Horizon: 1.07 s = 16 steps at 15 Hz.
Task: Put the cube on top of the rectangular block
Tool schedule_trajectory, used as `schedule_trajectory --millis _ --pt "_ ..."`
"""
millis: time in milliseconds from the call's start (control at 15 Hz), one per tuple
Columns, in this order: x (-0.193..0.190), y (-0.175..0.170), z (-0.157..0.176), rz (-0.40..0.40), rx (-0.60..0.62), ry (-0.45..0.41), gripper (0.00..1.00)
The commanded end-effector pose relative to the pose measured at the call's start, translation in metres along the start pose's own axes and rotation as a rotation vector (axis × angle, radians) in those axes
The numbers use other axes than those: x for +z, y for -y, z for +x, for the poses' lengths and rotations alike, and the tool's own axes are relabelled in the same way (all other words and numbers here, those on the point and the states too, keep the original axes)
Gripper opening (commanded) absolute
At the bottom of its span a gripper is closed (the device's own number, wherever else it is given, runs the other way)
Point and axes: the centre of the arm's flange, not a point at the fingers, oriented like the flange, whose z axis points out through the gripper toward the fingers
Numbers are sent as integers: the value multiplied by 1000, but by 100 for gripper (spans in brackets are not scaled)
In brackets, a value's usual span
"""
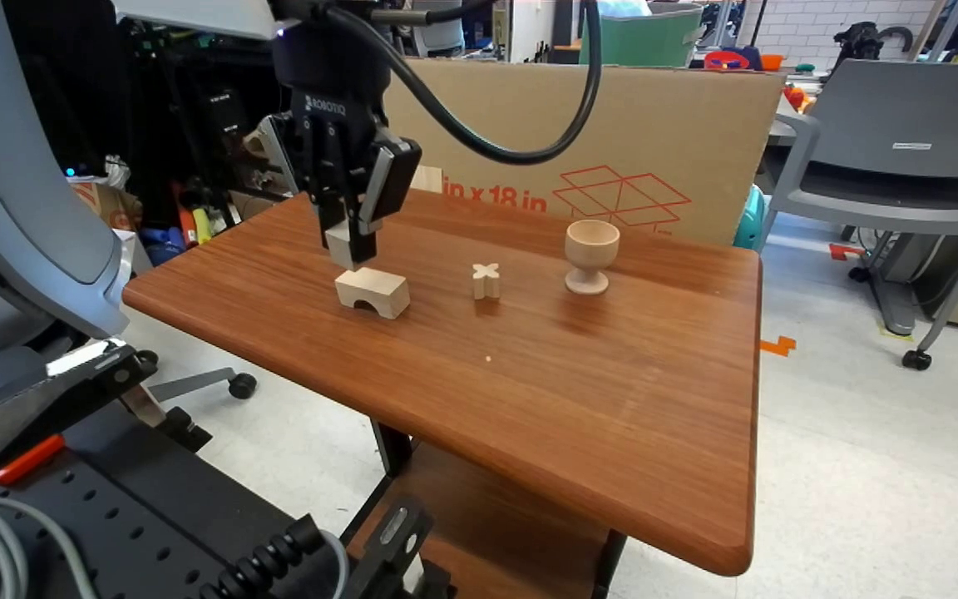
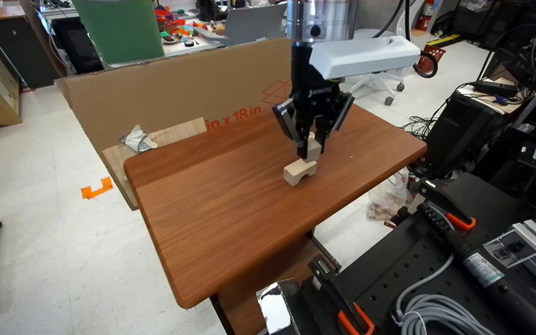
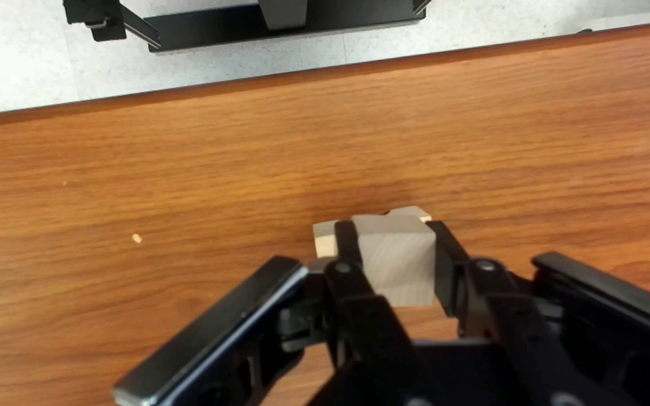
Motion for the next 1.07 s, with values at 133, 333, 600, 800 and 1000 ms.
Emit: schedule_trajectory --millis 133,333,600,800,1000 --pt "1 5 17 -50 44 39 8" --pt "8 9 23 -65 51 64 8" --pt "18 12 28 -88 45 97 8" --pt "23 14 32 -100 37 110 8" --pt "26 17 37 -109 19 96 8"
